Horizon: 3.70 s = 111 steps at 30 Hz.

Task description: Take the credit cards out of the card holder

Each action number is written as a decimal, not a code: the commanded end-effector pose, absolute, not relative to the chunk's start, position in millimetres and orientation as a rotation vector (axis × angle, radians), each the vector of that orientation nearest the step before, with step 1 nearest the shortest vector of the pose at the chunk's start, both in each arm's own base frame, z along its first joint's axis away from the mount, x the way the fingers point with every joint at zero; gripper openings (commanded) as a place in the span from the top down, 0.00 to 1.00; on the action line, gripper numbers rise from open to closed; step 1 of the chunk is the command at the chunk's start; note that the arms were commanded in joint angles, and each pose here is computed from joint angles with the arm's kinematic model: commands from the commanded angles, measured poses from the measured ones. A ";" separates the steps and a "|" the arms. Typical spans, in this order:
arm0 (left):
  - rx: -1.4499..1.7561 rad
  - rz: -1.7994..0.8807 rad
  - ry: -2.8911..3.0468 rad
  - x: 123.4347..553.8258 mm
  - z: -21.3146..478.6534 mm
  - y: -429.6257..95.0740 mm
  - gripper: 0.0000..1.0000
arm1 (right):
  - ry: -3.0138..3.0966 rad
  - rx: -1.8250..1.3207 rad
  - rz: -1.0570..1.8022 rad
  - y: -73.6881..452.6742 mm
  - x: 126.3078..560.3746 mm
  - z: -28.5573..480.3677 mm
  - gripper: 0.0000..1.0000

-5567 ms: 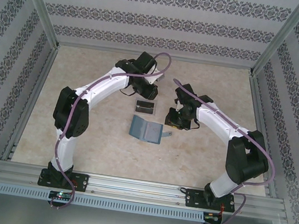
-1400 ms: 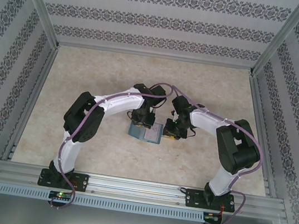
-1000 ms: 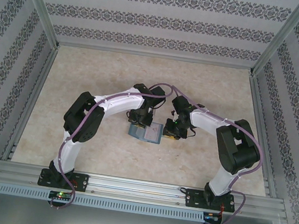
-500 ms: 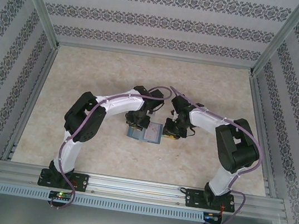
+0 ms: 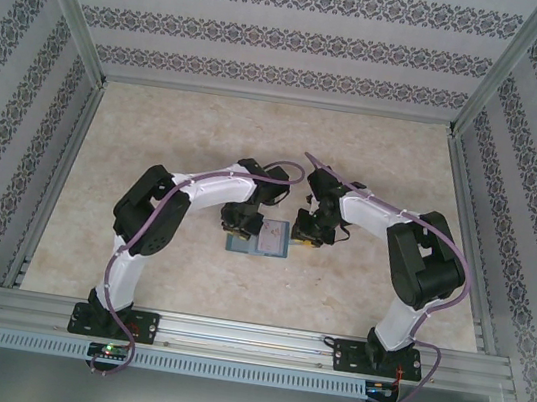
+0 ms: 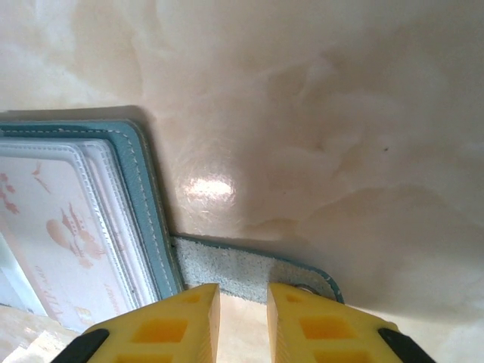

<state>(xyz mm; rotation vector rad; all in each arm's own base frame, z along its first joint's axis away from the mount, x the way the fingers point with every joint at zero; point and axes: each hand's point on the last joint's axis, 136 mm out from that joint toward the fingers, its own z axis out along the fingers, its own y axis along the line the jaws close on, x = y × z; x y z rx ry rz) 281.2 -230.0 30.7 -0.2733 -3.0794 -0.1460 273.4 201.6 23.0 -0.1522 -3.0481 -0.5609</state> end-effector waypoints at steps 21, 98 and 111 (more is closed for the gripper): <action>-0.304 0.083 -3.203 299.0 85.8 -235.9 0.76 | -3.073 -0.069 -0.578 213.3 277.1 42.9 0.75; -0.038 0.539 -3.035 294.5 30.2 -270.4 0.84 | -3.002 -0.074 -0.653 242.6 274.3 20.3 0.76; -0.040 0.588 -3.075 299.9 51.6 -271.8 0.81 | -3.006 -0.068 -0.661 243.2 275.2 24.8 0.76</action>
